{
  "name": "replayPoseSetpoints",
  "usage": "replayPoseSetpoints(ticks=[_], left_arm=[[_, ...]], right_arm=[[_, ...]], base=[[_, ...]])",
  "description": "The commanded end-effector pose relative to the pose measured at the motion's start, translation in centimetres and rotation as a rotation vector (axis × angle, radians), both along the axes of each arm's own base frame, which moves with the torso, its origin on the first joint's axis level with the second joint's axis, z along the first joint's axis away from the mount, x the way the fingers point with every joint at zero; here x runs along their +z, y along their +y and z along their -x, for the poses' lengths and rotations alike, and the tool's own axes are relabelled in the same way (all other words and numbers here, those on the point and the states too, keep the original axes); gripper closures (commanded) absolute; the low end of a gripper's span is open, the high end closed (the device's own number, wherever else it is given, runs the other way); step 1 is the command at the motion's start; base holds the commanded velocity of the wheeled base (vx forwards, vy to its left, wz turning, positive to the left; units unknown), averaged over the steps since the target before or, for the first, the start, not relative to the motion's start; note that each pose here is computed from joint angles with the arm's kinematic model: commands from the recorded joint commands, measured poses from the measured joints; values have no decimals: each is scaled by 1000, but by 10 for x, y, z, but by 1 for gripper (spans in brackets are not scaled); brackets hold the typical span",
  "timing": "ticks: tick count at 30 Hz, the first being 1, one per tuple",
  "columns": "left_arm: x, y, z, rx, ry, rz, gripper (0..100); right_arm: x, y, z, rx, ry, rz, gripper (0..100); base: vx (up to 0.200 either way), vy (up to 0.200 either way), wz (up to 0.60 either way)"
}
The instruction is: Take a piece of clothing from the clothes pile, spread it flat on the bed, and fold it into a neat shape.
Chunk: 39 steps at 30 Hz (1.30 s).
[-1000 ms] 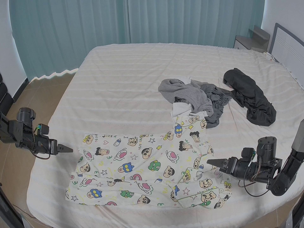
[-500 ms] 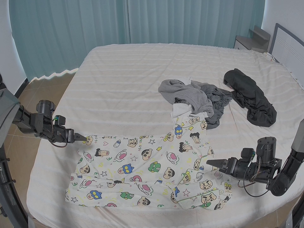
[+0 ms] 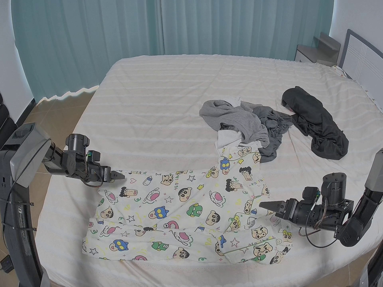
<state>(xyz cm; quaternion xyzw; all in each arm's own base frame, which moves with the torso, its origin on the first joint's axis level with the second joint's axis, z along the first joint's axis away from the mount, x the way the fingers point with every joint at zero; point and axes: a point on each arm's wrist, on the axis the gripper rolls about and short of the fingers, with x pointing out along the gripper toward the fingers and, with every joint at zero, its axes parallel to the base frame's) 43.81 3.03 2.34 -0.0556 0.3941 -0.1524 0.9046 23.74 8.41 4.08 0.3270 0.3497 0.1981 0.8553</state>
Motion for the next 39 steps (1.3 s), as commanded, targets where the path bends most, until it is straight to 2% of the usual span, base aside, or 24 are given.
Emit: replayPoseSetpoints(ticks=[1,4,5,9,13,17,18,25,29,39], left_arm=[[-8,-8,-12,-5,-7,11,0],[-7,-7,-14,-1,-12,15,0],[-6,-7,-14,2,-13,14,100],[-7,-8,-12,2,0,19,100],[-7,-7,-6,11,15,35,100],[6,-6,-3,26,-6,35,100],[6,-6,-3,26,-7,35,100],[31,-5,0,117,-105,53,100],[40,-5,4,136,-145,54,100],[47,-9,13,130,-143,55,100]], right_arm=[[0,1,-1,0,-3,-1,0],[5,6,-5,8,-32,-4,0],[7,7,-7,7,-44,-6,0],[12,10,-20,-2,-76,-14,0],[16,15,-56,-37,-101,-11,0],[9,19,-107,-138,-54,62,0],[9,19,-108,-140,-55,64,0],[-22,-1,-165,-209,-15,214,0],[-32,-9,-181,-221,-13,253,0],[-42,0,-205,-190,-52,243,0]], base=[[0,0,0],[0,0,0],[0,0,0],[0,0,0],[0,0,0],[0,0,0],[0,0,0],[0,0,0],[0,0,0],[0,0,0]])
